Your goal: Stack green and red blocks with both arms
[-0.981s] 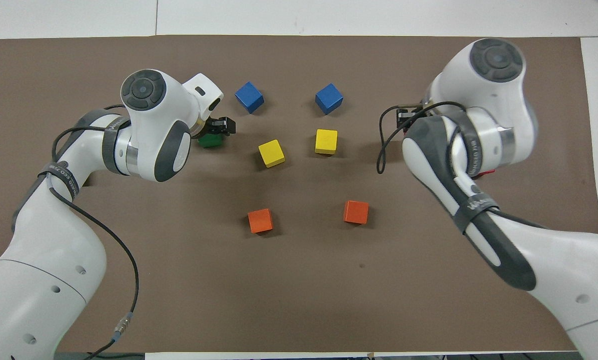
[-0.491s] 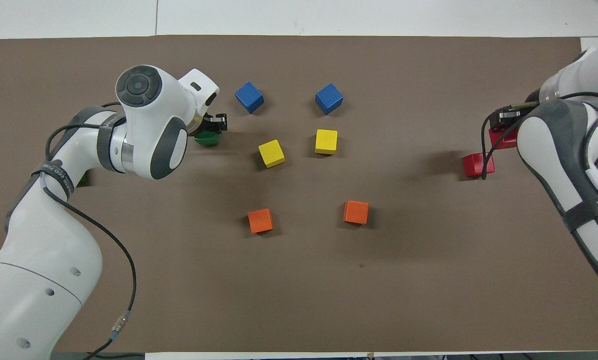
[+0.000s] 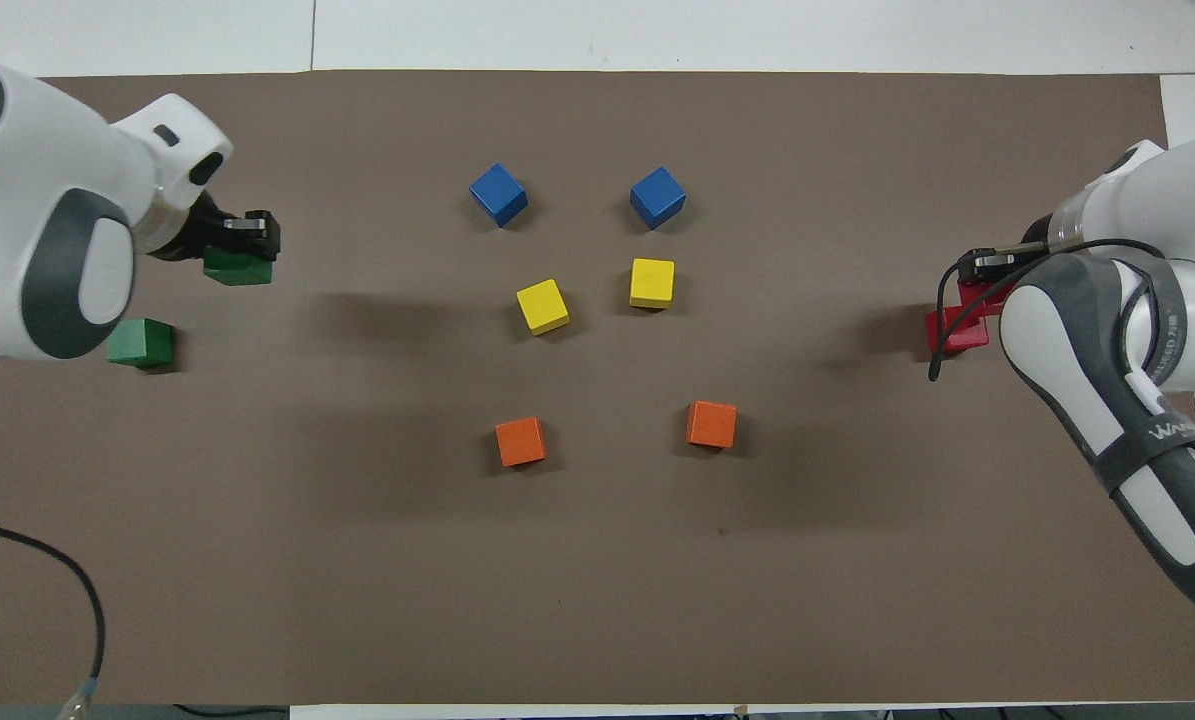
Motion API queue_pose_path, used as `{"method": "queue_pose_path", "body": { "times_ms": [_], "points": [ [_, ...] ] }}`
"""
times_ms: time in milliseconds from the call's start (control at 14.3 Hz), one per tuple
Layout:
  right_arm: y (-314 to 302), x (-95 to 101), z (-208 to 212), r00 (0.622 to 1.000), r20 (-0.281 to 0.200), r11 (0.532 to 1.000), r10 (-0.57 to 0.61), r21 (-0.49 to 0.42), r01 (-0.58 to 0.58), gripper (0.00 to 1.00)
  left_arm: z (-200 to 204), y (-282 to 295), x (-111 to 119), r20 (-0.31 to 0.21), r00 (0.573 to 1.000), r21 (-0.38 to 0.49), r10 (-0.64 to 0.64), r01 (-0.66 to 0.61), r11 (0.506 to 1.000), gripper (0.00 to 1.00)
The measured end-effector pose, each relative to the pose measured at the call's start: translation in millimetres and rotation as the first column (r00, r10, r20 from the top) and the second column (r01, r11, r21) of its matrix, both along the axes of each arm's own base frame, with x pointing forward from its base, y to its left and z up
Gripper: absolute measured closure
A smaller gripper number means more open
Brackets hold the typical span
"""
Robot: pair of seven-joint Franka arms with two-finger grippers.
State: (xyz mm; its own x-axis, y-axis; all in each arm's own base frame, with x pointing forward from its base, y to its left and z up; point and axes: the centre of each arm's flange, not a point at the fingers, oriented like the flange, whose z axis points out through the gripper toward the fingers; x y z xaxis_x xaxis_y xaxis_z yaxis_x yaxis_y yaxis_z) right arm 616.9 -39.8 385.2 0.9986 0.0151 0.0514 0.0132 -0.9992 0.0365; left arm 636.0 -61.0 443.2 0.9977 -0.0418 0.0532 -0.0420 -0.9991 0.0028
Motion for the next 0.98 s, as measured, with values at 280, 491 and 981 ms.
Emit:
{"method": "queue_pose_path", "body": {
  "times_ms": [280,491,981],
  "points": [
    [1.5,-12.6,-8.7,1.000,-0.010,1.000,0.001,0.001,-0.001,0.44,-13.0,96.2,-26.4,-0.028,0.999,0.011,-0.032,0.033,0.999,0.45],
    [1.8,-17.5,-12.1,1.000,-0.020,1.000,0.001,0.001,-0.001,0.44,-30.7,147.7,-38.9,0.001,1.000,0.017,-0.021,0.021,1.000,0.45],
    [2.6,-27.1,-23.1,0.999,-0.036,1.000,0.002,0.002,-0.002,0.44,-69.2,179.9,-61.0,0.053,0.999,0.027,0.008,-0.010,1.000,0.45]
  ]
}}
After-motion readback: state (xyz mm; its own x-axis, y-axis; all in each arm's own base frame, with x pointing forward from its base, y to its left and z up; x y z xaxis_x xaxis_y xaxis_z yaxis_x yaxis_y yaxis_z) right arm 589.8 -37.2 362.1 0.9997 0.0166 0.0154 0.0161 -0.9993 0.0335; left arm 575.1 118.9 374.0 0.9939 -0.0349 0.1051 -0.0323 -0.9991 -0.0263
